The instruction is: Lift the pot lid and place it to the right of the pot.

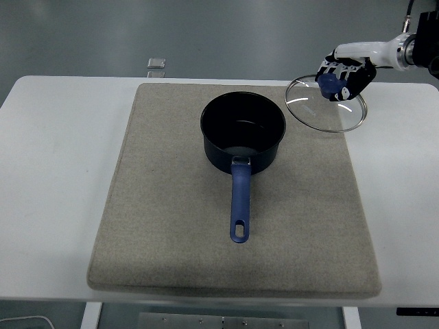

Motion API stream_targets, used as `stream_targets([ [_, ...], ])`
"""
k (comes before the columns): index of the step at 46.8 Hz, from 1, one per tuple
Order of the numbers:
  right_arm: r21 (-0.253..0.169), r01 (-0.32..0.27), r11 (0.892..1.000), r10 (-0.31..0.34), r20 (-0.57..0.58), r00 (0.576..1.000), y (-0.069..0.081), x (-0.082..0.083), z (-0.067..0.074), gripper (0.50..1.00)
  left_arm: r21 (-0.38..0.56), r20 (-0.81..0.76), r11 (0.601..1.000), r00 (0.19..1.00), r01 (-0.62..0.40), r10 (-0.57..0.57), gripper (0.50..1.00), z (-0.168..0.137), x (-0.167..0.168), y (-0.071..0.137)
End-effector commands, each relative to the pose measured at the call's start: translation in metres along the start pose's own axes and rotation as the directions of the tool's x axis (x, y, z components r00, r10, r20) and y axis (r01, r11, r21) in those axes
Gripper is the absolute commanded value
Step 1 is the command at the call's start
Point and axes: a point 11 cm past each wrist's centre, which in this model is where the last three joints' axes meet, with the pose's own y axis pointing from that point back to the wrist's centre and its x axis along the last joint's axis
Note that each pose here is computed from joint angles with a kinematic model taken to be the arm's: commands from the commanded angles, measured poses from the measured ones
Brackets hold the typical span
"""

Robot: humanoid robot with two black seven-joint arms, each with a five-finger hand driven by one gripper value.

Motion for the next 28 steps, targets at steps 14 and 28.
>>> stream_targets([
  [14, -0.047, -0.012, 0.999, 0.014, 0.033, 0.999, -0.012, -0.025, 0.023, 0.531, 0.0, 0.0, 1.0, 1.0, 0.0, 0.0, 1.0, 0.0, 0.0, 0.0],
  [28, -0.042, -0.01, 0.999, 0.012, 0.039, 0.999, -0.024, -0.045, 0.022, 0.543, 0.0, 0.0, 1.0, 1.0, 0.0, 0.0, 1.0, 0.0, 0.0, 0.0],
])
